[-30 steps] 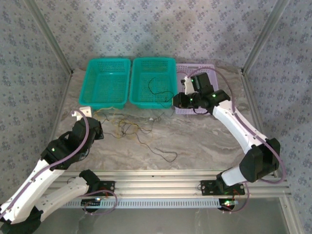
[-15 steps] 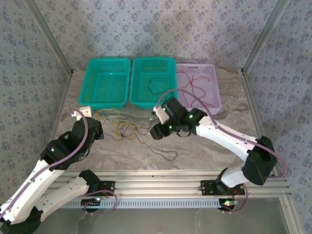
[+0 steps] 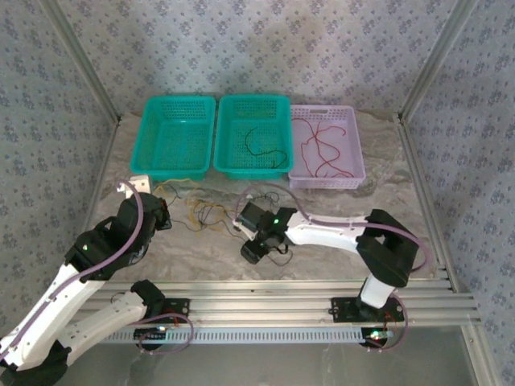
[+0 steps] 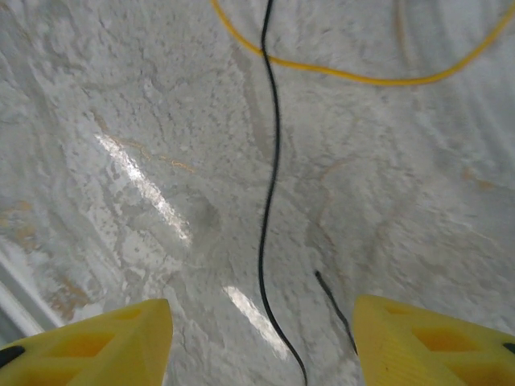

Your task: Untangle the cables

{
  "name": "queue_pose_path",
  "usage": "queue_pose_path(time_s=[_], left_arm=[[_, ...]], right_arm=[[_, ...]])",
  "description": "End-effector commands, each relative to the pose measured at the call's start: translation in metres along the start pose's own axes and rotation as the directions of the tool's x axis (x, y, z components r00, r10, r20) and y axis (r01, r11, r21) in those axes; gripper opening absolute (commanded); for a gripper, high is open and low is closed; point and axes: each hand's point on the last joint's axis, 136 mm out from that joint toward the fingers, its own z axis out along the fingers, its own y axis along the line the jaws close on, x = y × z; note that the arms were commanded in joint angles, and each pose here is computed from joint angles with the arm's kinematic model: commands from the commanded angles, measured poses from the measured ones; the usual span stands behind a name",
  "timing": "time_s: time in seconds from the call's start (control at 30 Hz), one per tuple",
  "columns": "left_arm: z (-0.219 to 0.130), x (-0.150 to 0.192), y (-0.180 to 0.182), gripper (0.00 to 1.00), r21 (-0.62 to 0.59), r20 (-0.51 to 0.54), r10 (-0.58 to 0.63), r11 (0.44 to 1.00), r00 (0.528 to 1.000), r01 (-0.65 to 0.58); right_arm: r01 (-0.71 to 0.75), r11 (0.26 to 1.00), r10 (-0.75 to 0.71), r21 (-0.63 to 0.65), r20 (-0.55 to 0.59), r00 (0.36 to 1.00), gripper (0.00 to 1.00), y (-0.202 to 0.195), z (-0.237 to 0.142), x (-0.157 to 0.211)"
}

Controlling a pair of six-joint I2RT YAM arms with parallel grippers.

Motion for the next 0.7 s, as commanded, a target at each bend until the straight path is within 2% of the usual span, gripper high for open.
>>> queue_pose_path(time_s=[0.0, 0.1, 0.17, 0.3, 0.37, 0.47, 0.57, 0.67], left_arm=[[-0.007, -0.009, 0.002, 0.00, 0.009, 0.027, -0.036, 0.999, 0.999, 0.036], [-0.008, -0.010, 0.003, 0.00, 0.009, 0.029, -0.035, 0.999, 0.999, 0.035], [-0.008, -0.010, 0.003, 0.00, 0.007, 0.029, -0.035, 0.999, 0.999, 0.035], [-0.009, -0.009, 0.005, 0.00, 0.005, 0.031, -0.038, 0.999, 0.999, 0.038], [-0.009, -0.009, 0.005, 0.00, 0.002, 0.033, -0.038, 0.999, 0.999, 0.038], [-0.009, -0.008, 0.007, 0.00, -0.001, 0.033, -0.037, 0.999, 0.999, 0.037], [-0.008, -0.007, 0.008, 0.00, -0.005, 0.033, -0.036, 0.999, 0.999, 0.037], [-0.008, -0.006, 0.009, 0.00, -0.009, 0.033, -0.033, 0.999, 0.999, 0.033]], right_arm=[[0.013, 0.998, -0.014, 0.054, 0.020, 1.000, 0.62, -0.006, 0.015, -0.005], [0.009, 0.996, -0.012, 0.088, 0.030, 0.999, 0.61, -0.012, 0.022, -0.008], [0.007, 0.995, -0.011, 0.103, 0.043, 0.999, 0.56, -0.015, 0.024, -0.012], [-0.011, 0.989, 0.006, 0.145, 0.037, 0.999, 0.28, -0.025, 0.025, -0.010], [-0.026, 0.985, 0.020, 0.171, 0.038, 0.999, 0.12, -0.033, 0.024, -0.009], [-0.045, 0.984, 0.034, 0.174, 0.065, 0.997, 0.00, -0.041, 0.014, -0.010], [-0.085, 0.984, 0.066, 0.157, 0.125, 0.990, 0.00, -0.049, -0.006, -0.016], [-0.147, 0.978, 0.114, 0.149, 0.210, 0.971, 0.00, -0.064, -0.041, -0.024]])
